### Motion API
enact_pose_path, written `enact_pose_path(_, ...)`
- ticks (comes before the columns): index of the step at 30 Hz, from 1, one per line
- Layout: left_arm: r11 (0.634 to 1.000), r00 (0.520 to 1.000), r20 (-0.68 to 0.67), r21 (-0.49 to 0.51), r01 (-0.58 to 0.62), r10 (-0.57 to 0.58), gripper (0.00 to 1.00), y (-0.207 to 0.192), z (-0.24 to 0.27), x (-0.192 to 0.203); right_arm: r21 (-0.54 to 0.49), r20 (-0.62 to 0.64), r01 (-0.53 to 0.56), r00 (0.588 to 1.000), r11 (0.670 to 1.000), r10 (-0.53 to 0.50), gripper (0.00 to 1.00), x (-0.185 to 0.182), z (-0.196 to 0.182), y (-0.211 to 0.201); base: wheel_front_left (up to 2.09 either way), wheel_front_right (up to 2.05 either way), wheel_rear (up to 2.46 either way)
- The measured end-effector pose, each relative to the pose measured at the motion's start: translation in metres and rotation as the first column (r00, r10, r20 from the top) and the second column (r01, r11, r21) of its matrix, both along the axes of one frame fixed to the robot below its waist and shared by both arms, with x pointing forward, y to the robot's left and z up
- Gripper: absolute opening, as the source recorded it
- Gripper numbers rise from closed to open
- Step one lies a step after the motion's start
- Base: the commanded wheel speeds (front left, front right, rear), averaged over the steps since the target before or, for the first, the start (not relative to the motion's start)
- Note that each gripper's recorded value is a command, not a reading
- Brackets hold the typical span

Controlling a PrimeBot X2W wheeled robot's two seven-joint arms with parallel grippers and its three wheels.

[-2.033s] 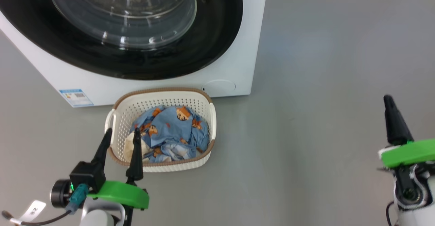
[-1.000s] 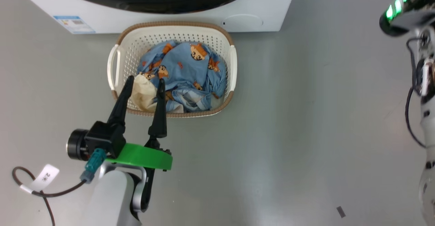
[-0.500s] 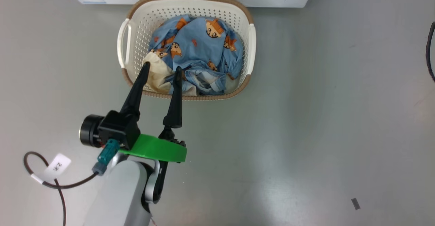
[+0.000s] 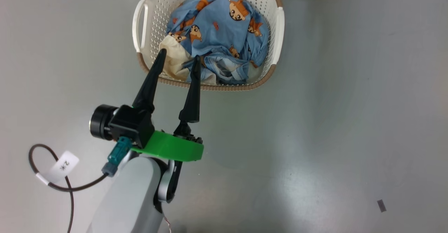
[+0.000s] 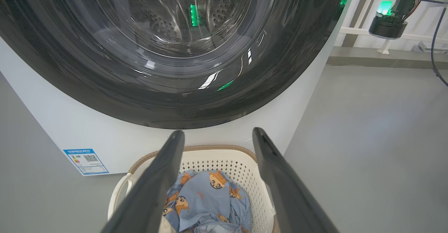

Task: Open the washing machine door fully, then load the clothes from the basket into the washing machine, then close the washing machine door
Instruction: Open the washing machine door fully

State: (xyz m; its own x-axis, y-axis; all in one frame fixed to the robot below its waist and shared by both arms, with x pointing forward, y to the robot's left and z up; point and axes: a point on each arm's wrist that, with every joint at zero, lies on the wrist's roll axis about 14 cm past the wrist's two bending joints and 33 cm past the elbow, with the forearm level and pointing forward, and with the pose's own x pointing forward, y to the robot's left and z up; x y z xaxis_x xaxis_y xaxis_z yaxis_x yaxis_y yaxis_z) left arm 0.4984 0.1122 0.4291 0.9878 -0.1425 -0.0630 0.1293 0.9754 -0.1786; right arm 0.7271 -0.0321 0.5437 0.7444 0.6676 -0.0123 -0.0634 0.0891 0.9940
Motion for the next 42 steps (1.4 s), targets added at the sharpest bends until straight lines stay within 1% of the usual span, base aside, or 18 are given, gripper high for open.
enact_pose_path(8, 1.000, 1.000, -0.018, -0.006, -0.019, 0.019, 1.00, 0.004, -0.007, 0.001, -0.018, -0.027, -0.047, 0.999, 0.999, 0.047, 0.00, 0.004, -0.016, 0.012, 0.00, 0.00, 0.00)
enact_pose_path(23, 1.000, 1.000, -0.002, -0.008, -0.011, 0.011, 1.00, 0.001, -0.002, 0.005, -0.061, -0.019, -0.110, 0.994, 0.992, 0.109, 0.00, -0.002, -0.015, 0.015, 0.00, 0.00, 0.00)
enact_pose_path(33, 1.000, 1.000, 0.018, -0.015, -0.006, 0.007, 1.00, -0.002, 0.006, 0.006, -0.093, -0.008, -0.192, 0.981, 0.977, 0.192, 0.00, -0.023, -0.017, 0.020, 0.00, 0.00, 0.00)
enact_pose_path(42, 1.000, 0.999, 0.034, -0.020, -0.007, 0.008, 1.00, -0.003, 0.015, 0.005, -0.103, -0.002, -0.289, 0.957, 0.952, 0.290, 0.00, -0.054, -0.021, 0.028, 0.00, 0.00, 0.00)
